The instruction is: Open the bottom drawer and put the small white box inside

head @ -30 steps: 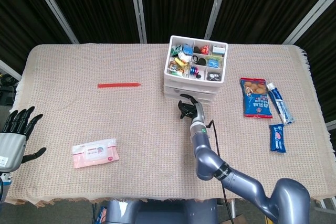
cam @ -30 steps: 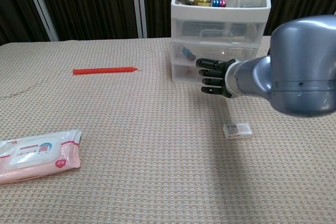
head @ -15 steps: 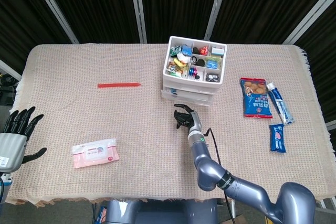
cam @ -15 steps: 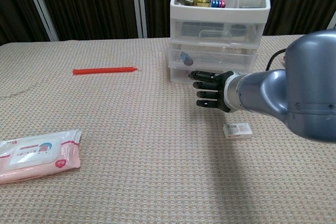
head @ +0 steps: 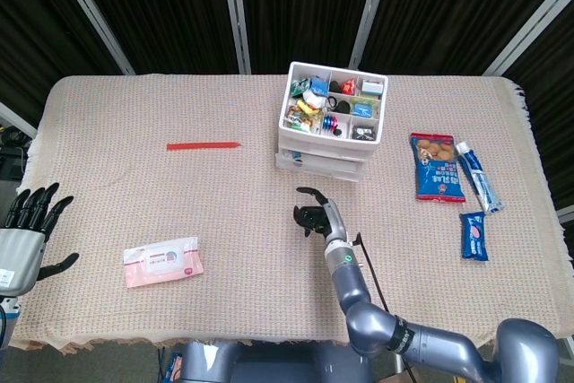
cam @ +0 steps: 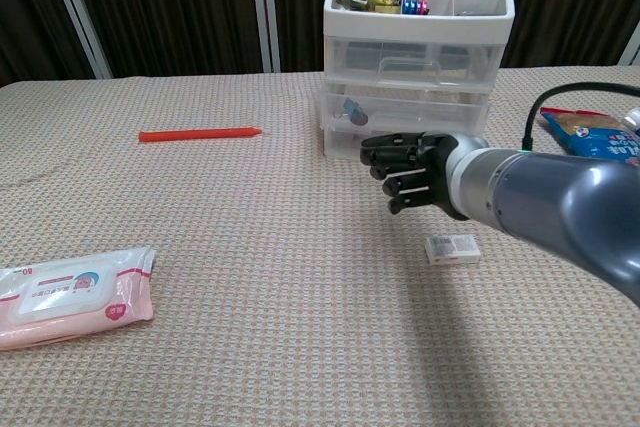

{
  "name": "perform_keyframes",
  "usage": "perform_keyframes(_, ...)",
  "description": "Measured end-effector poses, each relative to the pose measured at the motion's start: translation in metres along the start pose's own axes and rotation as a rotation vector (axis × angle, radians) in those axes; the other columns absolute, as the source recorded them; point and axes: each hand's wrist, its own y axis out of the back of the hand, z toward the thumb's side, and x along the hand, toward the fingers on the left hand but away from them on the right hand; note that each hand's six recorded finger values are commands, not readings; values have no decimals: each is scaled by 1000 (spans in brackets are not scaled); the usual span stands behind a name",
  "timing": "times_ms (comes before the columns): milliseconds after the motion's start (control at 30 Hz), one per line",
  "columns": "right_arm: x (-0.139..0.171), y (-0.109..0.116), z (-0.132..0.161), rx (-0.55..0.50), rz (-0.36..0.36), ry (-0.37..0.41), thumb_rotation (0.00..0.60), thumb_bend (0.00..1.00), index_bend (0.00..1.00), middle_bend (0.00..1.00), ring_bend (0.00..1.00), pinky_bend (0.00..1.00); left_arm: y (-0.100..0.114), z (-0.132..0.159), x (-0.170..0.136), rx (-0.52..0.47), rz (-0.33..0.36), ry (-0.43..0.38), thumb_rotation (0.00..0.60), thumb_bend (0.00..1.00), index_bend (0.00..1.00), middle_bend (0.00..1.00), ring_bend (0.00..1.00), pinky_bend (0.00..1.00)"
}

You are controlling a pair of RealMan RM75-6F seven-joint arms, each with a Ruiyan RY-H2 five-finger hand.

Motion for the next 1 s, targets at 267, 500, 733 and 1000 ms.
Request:
perform_keyframes(267,20,37,27,456,-125,155,600,405,172,787,780,744,-1,3,-1,14,4,-3,600,113,137,0,0,0)
perform_keyframes(500,20,65,43,672,-246,198,600,403,172,787,780,744,-2,3,-1,17,2,2,600,113,137,0,0,0)
perform_keyframes(733,7,77,42,709,-285,165,600,404,175,787,780,744,-2,3,-1,13,0,2,600,113,137,0,0,0)
perform_keyframes(1000,-4,84,35,678,-304,105,600,404,251,787,781,744,-3,3,-1,10,-5,2,600,112,137,0,0,0)
